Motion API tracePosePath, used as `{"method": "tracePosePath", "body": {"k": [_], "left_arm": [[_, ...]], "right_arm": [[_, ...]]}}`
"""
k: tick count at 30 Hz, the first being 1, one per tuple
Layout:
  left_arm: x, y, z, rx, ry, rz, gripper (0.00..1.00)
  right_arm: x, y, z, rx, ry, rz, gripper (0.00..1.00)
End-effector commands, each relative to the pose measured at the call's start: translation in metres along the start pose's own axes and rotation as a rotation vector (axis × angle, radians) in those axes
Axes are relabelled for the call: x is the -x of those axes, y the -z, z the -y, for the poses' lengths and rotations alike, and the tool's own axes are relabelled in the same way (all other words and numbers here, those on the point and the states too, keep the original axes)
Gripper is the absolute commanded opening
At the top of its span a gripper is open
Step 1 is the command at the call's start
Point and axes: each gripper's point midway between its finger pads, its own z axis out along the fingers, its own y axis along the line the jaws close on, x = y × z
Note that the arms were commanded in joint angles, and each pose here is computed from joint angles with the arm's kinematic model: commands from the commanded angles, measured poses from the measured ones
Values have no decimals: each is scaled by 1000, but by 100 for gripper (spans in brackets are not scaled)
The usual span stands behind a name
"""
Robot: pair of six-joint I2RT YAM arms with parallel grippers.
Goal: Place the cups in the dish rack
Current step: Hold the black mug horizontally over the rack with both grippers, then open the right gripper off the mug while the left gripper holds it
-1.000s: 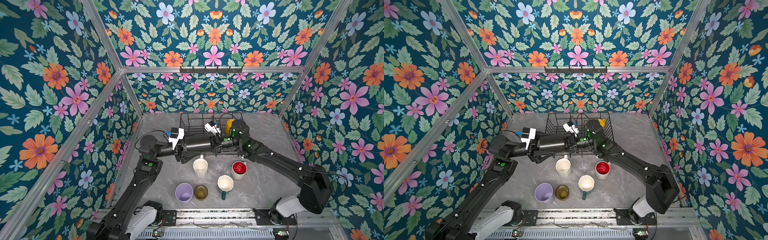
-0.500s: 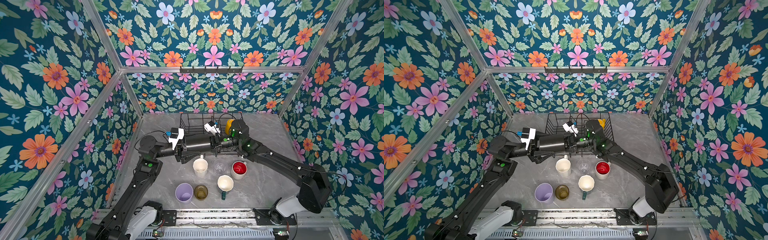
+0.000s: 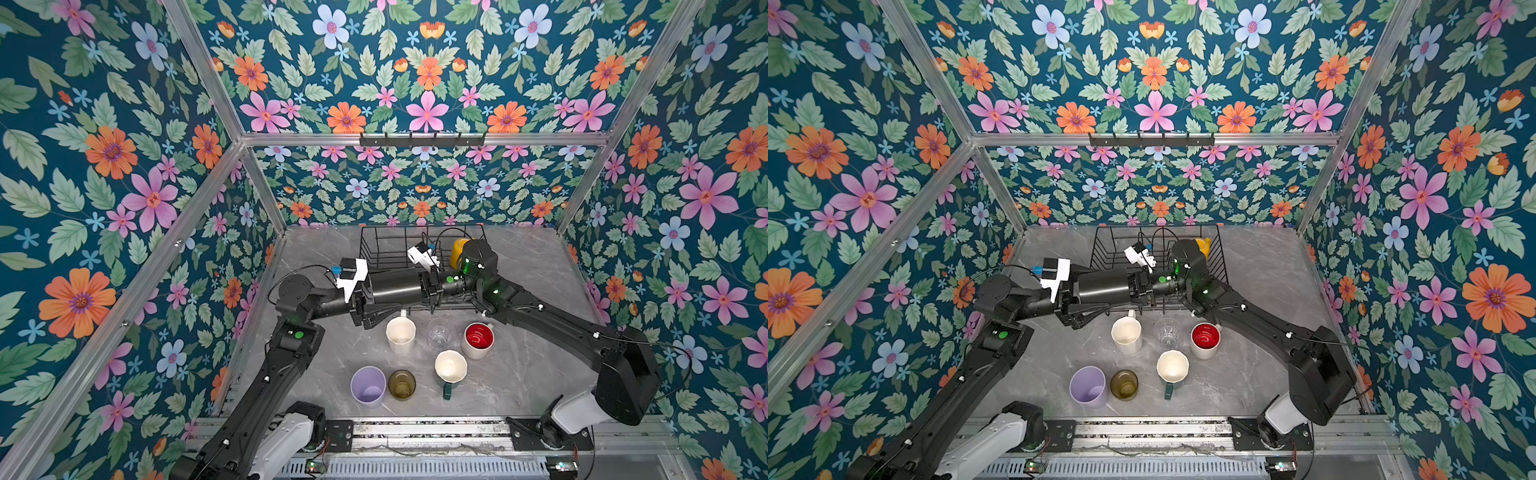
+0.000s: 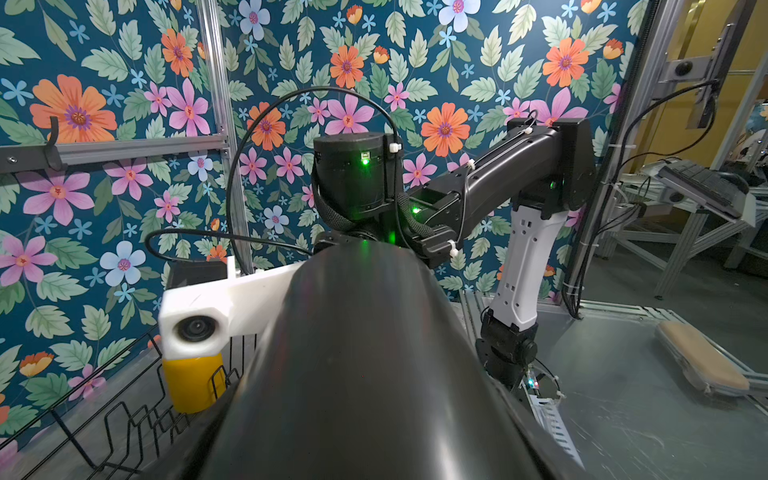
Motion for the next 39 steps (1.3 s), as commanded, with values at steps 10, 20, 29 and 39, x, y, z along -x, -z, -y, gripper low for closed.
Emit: {"method": "tracePosePath", "body": {"k": [10, 20, 29, 39], "left_arm": [[0, 4, -29, 159, 50, 21, 0], [4, 6, -29, 168, 35, 33, 0], [7, 7, -31, 178, 30, 42, 0], [9, 8, -38, 215, 32, 50, 0]], "right_arm": [[-15, 3, -25, 90, 170, -73, 29], [-10, 11, -14, 74, 133, -44, 32], [-13, 20, -10, 60, 114, -28, 34], [-8, 58, 3, 8, 79, 77, 40]]}}
